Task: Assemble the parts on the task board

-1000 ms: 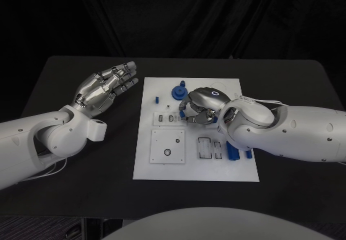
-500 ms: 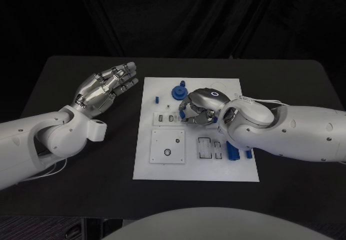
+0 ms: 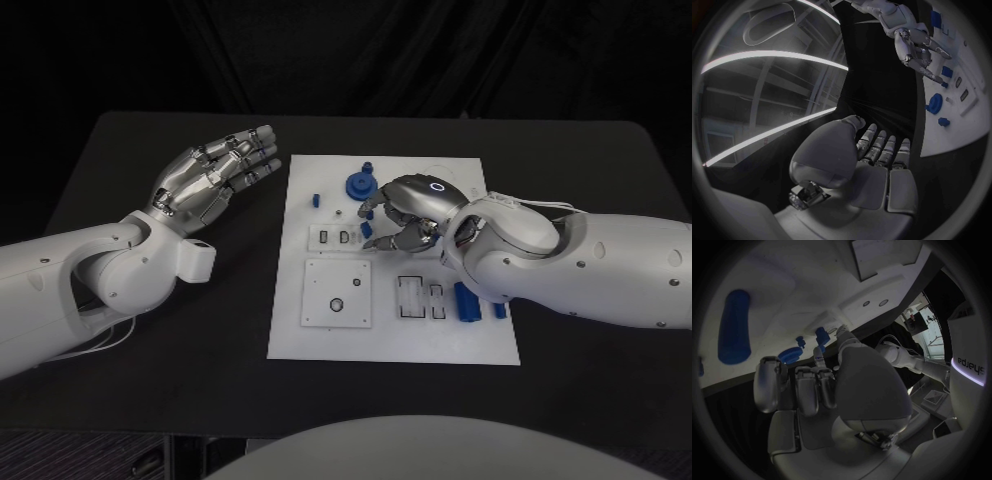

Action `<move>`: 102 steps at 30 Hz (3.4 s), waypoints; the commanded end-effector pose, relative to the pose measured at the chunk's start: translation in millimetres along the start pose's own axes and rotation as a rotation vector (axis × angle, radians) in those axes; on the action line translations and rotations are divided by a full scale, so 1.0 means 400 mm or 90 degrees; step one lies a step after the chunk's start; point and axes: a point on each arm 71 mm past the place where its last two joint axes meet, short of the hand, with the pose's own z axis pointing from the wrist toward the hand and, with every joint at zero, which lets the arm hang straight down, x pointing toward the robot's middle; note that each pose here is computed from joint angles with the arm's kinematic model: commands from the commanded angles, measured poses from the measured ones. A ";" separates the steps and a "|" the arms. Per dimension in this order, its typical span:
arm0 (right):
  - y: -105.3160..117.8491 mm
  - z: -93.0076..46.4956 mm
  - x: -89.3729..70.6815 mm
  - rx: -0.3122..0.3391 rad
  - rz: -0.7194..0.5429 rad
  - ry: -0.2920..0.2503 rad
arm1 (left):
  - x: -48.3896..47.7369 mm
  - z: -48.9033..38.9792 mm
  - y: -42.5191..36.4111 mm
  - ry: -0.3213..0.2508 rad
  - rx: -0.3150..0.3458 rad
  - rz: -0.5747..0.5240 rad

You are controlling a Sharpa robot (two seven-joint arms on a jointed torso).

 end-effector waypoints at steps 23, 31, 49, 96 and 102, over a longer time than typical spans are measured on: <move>-0.158 -0.047 -0.200 -0.004 0.080 -0.242 | 0.020 0.068 0.018 -0.133 0.010 0.401; -0.201 -0.042 -0.184 0.026 0.092 -0.228 | 0.026 0.106 0.063 -0.053 -0.078 0.393; -0.250 -0.055 -0.145 0.071 0.106 -0.187 | 0.052 0.153 0.140 0.019 -0.249 0.515; -0.269 -0.041 -0.102 0.128 0.119 -0.105 | 0.191 0.214 0.239 0.105 -0.546 0.704; -0.271 -0.041 -0.099 0.133 0.120 -0.099 | 0.187 0.223 0.242 0.103 -0.544 0.706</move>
